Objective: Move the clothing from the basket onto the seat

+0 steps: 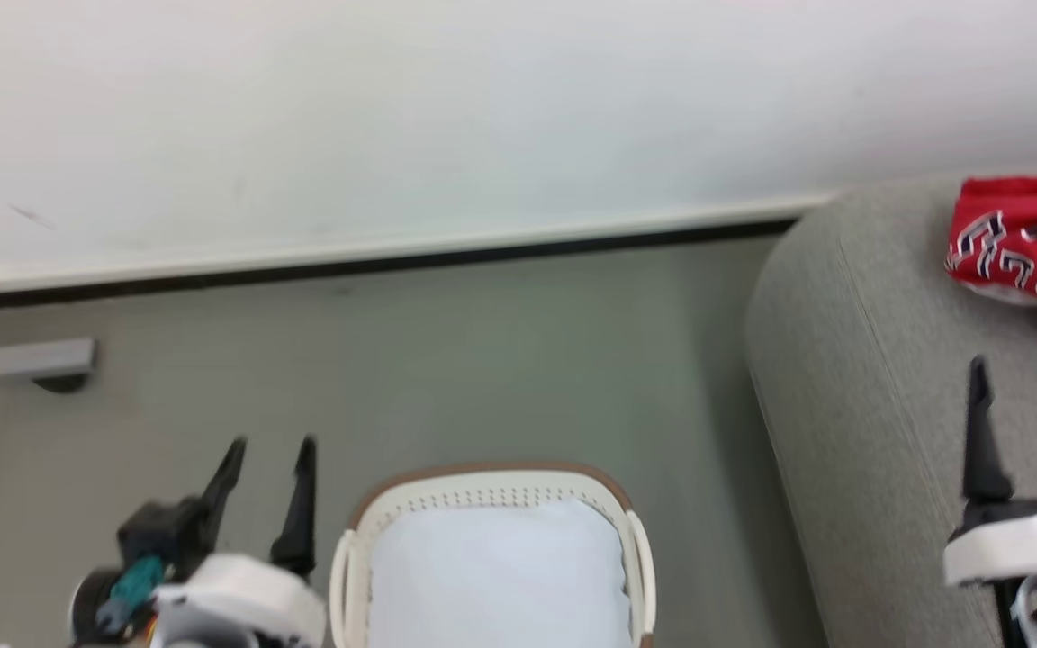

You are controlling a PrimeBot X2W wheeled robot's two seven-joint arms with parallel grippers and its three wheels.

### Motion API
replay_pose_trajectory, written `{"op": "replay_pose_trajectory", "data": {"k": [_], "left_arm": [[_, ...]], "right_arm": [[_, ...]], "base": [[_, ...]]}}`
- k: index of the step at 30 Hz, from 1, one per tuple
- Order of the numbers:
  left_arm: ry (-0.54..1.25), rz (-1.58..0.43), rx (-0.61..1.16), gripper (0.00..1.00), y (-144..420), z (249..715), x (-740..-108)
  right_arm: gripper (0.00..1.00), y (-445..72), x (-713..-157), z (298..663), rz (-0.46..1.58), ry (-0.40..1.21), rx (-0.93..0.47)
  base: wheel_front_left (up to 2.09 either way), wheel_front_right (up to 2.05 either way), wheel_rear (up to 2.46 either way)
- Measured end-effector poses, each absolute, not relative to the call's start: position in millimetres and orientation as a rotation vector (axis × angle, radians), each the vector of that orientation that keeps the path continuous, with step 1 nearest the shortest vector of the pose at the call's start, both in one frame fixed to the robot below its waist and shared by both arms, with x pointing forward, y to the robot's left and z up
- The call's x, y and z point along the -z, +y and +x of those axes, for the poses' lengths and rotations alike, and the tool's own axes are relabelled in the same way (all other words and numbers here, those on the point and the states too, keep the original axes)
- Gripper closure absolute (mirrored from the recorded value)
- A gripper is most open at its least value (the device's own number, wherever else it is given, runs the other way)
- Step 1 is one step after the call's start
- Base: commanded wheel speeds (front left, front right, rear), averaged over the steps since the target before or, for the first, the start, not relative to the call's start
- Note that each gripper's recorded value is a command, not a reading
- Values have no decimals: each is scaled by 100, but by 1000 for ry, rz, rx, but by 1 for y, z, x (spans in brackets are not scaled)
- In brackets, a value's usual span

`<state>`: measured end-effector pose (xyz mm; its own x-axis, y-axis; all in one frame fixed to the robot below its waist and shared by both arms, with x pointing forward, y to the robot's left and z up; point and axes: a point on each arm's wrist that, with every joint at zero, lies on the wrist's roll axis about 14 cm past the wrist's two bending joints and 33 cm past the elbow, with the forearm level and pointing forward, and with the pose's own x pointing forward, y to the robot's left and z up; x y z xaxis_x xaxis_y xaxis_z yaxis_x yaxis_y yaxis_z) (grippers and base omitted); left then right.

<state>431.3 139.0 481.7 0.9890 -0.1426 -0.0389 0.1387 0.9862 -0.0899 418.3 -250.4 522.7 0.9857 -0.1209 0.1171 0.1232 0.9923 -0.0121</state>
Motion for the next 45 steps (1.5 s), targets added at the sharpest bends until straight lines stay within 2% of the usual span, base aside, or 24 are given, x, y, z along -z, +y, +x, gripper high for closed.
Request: {"op": "replay_pose_trajectory", "data": {"k": [9, 19, 45], "left_arm": [[38, -94, 11, 0, 180, 374, -482], [27, -102, -53, 0, 195, 347, -479], [17, -102, -30, 0, 188, 340, -477]], "right_arm": [[0, -213, -510, 383, 49, -87, 32], [0, -191, -500, 365, 93, -59, -26], [0, -177, -468, 355, 112, 40, -60]], "base": [[0, 0, 0], [0, 0, 0], [0, 0, 0]]}}
